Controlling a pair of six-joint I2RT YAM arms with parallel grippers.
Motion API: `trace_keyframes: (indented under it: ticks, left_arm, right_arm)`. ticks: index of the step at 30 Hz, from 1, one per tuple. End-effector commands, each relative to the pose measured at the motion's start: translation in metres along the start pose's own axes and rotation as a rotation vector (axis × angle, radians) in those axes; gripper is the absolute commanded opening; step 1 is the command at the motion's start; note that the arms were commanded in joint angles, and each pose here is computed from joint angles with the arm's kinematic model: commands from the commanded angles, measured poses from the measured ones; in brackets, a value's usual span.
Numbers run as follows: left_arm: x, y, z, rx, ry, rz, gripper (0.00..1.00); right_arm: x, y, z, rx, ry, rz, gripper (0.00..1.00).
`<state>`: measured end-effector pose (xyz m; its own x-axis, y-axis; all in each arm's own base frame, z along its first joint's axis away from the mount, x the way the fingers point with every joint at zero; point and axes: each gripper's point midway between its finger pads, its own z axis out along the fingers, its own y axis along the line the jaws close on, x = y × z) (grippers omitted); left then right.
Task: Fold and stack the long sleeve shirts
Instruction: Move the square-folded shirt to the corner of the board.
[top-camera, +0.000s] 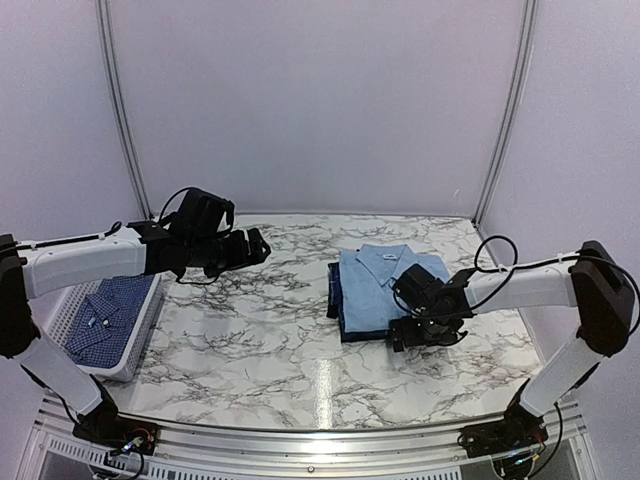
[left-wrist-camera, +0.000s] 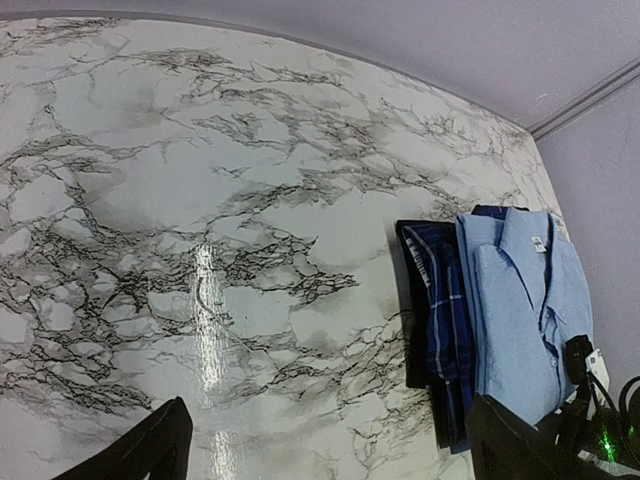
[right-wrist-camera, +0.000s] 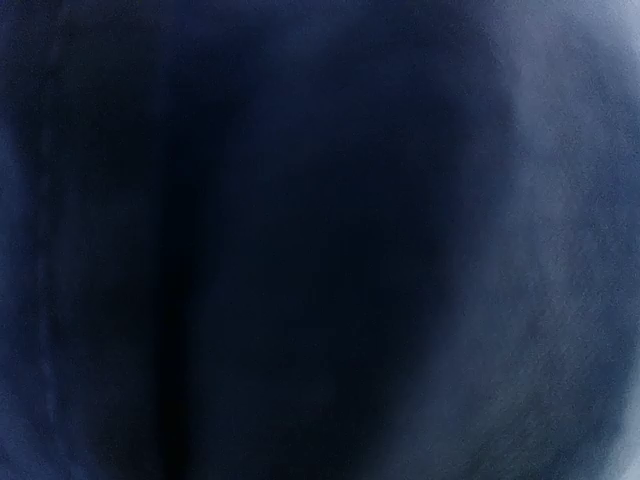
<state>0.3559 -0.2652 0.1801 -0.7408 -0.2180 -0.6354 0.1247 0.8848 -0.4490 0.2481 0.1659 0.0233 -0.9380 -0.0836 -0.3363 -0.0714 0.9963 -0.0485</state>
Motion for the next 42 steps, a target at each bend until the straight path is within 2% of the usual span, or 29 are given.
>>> trace_keyframes:
  ticks: [1,13,18,28,42]
  left_arm:
    - [-0.008,0.0,-0.007,-0.013,-0.013,0.002,0.99]
    - [-0.012,0.003,-0.011,-0.02,-0.022,0.001,0.99]
    - [-0.013,0.007,-0.013,-0.029,-0.027,-0.001,0.99]
    - [-0.015,0.012,-0.014,-0.039,-0.033,-0.01,0.99]
    - [-0.012,0.02,-0.017,-0.049,-0.031,-0.023,0.99]
  right_arm:
    - [-0.05,0.006,0.013,0.016,-0.118,-0.063,0.99]
    - [-0.151,0.053,0.055,0.056,-0.212,-0.233,0.98]
    - [-0.189,0.076,0.061,0.015,-0.253,-0.269,0.98]
    - [-0.228,0.154,0.069,-0.248,-0.249,-0.147,0.98]
    - [-0.248,0.202,0.067,-0.404,-0.257,0.013,0.98]
